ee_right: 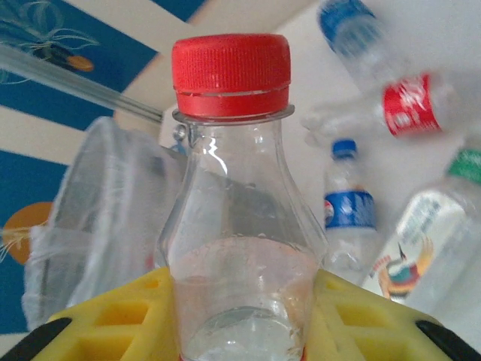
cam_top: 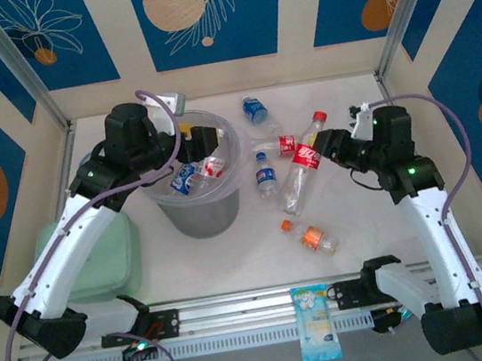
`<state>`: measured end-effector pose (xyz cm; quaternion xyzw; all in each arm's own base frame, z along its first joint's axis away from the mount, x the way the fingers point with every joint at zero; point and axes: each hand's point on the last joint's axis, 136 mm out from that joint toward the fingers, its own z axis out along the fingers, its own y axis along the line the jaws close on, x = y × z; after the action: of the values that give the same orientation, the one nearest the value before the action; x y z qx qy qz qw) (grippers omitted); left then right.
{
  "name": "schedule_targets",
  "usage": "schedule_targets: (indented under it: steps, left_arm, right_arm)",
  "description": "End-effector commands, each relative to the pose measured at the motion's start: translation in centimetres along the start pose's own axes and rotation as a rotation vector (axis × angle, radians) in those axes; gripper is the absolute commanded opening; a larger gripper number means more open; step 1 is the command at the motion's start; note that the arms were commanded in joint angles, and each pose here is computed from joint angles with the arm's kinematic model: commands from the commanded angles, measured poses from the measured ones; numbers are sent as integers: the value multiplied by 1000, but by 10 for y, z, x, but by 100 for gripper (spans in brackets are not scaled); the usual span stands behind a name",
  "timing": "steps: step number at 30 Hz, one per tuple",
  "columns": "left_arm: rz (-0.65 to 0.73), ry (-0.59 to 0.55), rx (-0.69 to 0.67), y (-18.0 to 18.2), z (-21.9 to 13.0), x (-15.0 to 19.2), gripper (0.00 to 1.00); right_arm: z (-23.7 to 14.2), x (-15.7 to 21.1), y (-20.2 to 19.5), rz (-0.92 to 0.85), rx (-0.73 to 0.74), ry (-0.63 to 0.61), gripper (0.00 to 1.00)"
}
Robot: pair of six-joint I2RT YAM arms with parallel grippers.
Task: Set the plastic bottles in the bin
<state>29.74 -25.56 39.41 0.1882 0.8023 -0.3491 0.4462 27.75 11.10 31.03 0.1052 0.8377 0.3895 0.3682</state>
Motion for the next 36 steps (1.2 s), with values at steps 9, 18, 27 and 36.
schedule_targets:
  steps: [9,18,27,36]
  left_arm:
    - [-21,-20,278,-54,15,-26,80]
    - [-97,-75,346,-69,25,-37,82]
    - [-69,-4,339,-84,46,-18,75]
    - [-78,-13,339,-86,54,-14,81]
  right_arm:
    - [-15,2,111,-456,-461,75,32]
    - [1,29,145,-596,-557,126,30]
    - [15,39,156,-616,-555,126,26]
    - [27,37,154,-600,-520,112,25]
